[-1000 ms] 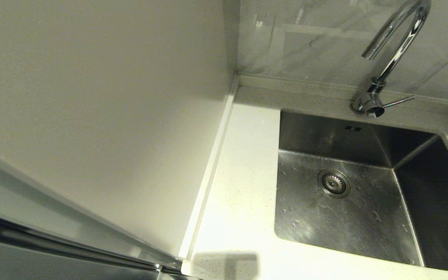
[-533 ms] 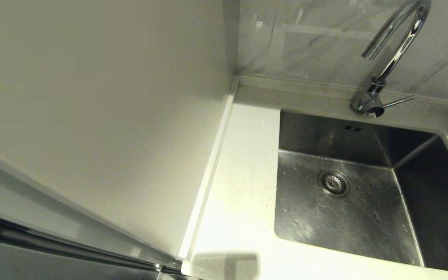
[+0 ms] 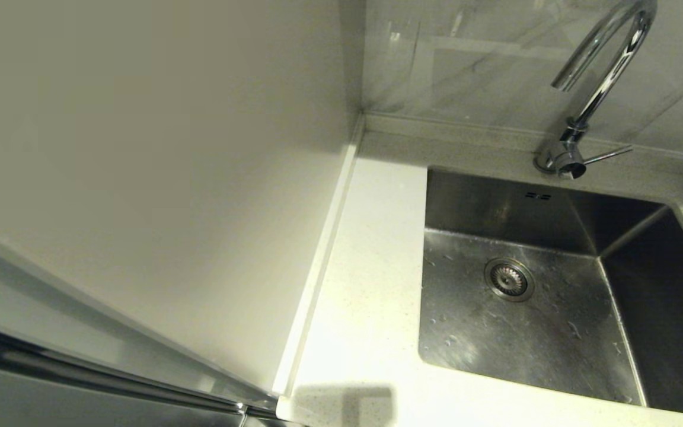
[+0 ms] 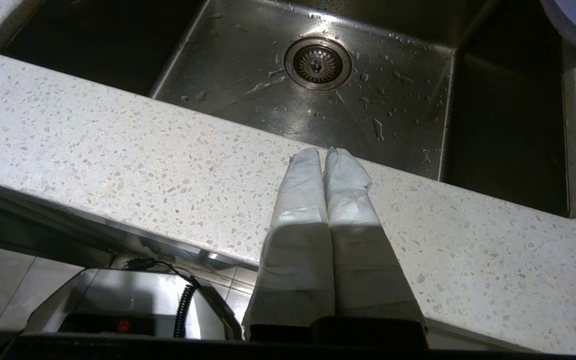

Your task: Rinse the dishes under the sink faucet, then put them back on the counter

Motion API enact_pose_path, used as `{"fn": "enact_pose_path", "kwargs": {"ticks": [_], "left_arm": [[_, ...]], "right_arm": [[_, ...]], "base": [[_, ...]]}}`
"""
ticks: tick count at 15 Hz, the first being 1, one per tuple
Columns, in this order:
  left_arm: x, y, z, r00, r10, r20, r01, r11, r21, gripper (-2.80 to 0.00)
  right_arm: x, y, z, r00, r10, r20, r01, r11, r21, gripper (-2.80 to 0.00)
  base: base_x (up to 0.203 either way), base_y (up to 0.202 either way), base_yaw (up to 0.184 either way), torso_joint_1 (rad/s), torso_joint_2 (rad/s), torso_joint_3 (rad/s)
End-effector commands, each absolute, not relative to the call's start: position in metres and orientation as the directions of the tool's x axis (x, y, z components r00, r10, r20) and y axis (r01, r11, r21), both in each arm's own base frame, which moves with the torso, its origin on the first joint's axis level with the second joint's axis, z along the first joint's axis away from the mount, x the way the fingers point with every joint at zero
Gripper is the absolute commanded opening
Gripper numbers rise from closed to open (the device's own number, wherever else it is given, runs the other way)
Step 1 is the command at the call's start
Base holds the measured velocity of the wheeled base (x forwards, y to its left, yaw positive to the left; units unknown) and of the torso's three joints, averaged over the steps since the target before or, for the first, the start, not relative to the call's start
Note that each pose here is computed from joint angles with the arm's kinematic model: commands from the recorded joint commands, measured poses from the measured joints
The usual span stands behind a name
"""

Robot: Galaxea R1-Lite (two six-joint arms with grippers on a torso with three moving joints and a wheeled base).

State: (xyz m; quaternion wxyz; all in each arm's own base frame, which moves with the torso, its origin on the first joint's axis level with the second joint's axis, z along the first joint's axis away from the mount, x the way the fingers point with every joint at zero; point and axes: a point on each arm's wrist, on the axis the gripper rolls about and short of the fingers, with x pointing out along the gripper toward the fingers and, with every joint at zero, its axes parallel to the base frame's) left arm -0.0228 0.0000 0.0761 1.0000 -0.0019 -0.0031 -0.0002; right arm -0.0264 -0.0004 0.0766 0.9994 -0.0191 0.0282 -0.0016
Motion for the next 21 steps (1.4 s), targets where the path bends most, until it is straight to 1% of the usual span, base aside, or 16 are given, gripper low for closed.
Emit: {"fn": "enact_pose_path", "kwargs": {"ticks": [1,21], "left_arm": [[-0.0226,0.0,0.0753,1.0,-0.001,0.003,0.001,1.0,-0.005,-2.8],[-0.0226,0.0,0.0753,1.0,0.0,0.003,0.0,1.0,-0.005,-2.8]], "right_arm": [[-0.0264,-0.0004,0.0766,0.998,-0.003,-0.057,0.001,0.999,-0.039,-2.8],[-0.0265,-0.0004,0.0771,0.998,-0.006,-0.055,0.005,1.0,-0.013,-2.8]], "base": [[0.0,0.0,0.0,0.0,0.0,0.0],[0.0,0.0,0.0,0.0,0.0,0.0]]}}
